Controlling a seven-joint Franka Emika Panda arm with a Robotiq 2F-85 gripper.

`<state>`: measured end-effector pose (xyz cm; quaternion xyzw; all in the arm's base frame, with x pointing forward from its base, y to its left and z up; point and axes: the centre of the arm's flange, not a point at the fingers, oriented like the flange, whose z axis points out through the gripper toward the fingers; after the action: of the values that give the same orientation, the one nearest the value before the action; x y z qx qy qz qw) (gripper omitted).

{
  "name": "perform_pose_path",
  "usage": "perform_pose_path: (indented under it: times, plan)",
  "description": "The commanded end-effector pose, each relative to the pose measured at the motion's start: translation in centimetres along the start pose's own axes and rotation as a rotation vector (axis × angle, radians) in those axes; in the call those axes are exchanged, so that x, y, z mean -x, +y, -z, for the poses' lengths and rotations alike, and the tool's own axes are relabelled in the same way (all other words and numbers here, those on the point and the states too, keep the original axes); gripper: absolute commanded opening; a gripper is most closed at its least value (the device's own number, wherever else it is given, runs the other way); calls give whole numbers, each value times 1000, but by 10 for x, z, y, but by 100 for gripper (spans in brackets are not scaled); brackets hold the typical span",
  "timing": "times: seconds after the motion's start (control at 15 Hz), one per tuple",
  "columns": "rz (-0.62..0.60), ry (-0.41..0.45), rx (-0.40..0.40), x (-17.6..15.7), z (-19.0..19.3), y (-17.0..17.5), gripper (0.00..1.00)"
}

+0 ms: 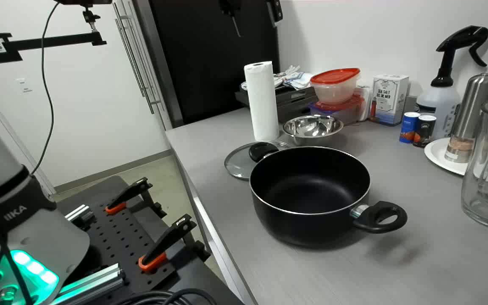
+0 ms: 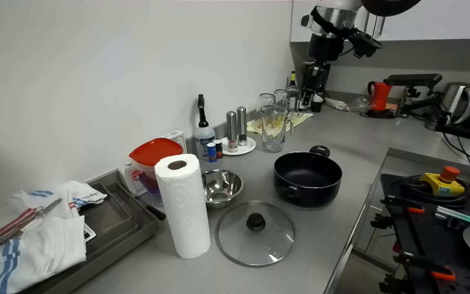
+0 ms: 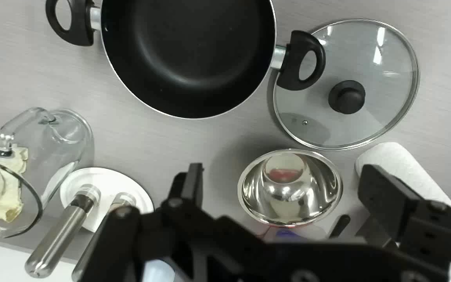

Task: Put the glass lid on the black pot.

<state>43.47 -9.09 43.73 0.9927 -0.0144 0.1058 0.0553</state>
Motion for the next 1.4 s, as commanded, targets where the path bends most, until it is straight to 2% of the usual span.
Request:
perform_pose_path:
  times: [0.0, 1.33]
  plan:
    - [0, 0, 0, 0, 0, 0, 100]
    - [17, -1, -14, 6, -7, -4, 100]
